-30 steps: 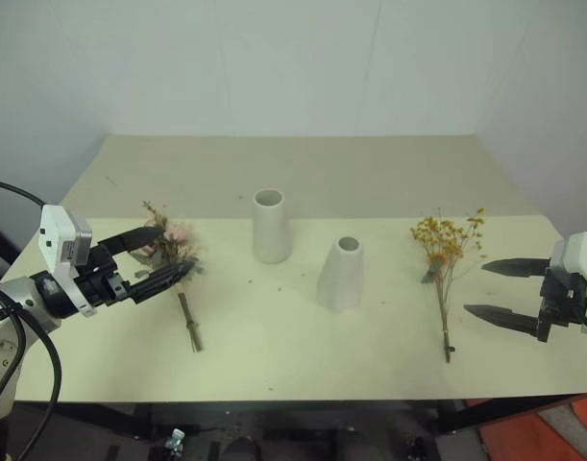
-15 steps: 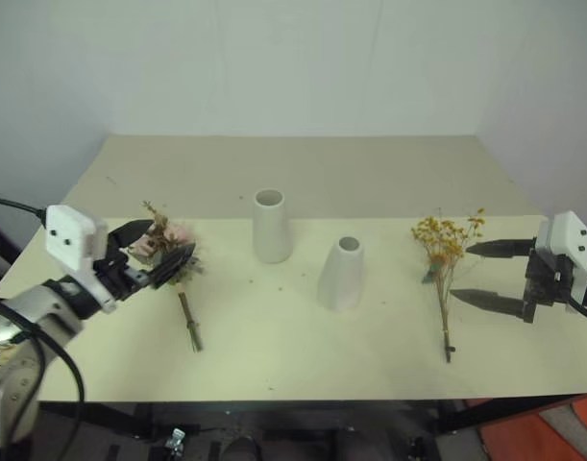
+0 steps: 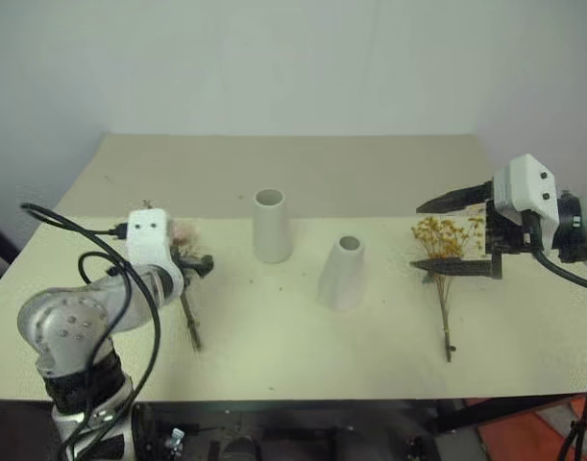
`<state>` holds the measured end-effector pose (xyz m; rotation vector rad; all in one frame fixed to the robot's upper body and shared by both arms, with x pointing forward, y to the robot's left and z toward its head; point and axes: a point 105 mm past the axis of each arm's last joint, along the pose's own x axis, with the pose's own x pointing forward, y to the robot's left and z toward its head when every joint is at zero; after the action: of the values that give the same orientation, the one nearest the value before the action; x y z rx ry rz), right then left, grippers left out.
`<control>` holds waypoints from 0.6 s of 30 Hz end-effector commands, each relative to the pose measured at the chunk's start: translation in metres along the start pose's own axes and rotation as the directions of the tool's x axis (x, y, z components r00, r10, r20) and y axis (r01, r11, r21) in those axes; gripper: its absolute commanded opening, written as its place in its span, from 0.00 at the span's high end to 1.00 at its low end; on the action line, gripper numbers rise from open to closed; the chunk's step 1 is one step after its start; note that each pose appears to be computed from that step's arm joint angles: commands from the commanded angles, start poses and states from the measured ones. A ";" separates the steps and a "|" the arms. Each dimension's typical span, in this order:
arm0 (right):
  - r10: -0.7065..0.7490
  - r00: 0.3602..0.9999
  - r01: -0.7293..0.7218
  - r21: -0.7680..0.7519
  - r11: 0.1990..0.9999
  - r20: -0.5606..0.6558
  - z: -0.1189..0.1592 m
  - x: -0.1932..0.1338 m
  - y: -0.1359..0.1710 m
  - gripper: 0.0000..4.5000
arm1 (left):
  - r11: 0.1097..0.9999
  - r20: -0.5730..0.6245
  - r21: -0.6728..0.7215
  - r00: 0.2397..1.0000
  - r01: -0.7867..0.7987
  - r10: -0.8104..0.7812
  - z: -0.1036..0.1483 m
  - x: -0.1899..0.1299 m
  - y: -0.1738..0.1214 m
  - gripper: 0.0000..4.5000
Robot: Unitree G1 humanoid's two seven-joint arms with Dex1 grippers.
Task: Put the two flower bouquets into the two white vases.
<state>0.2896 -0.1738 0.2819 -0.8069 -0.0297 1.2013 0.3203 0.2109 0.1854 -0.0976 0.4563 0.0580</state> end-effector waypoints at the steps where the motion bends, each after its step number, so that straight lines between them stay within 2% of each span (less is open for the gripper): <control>1: 0.020 1.000 -0.019 -0.076 0.997 0.015 0.013 0.002 -0.005 0.00 | 0.993 -0.004 -0.107 0.999 -0.046 0.046 0.008 -0.006 -0.010 0.00; 2: 0.028 1.000 -0.027 -0.086 0.996 0.011 0.013 0.004 -0.006 0.00 | 0.980 -0.052 -0.194 0.998 -0.043 0.033 0.006 -0.009 -0.017 0.00; 4: 0.036 0.999 -0.034 -0.097 0.995 0.014 0.014 0.007 -0.008 0.00 | 0.969 -0.153 -0.217 0.984 -0.118 0.086 -0.002 -0.014 -0.019 0.00; 10: 0.051 0.998 -0.047 -0.093 0.995 0.037 0.015 0.018 -0.011 0.00 | 0.940 -0.203 -0.253 0.963 -0.228 0.179 -0.009 -0.012 -0.008 0.00; 18: 0.060 0.996 -0.053 -0.101 0.993 0.073 0.022 0.028 -0.010 0.00 | 0.956 -0.279 -0.186 0.945 -0.227 0.171 -0.017 0.003 0.000 0.00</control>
<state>0.3035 -0.1406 0.2808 -0.8143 -0.0860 1.3104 0.3143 0.2085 0.1626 -0.2841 0.7365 0.3131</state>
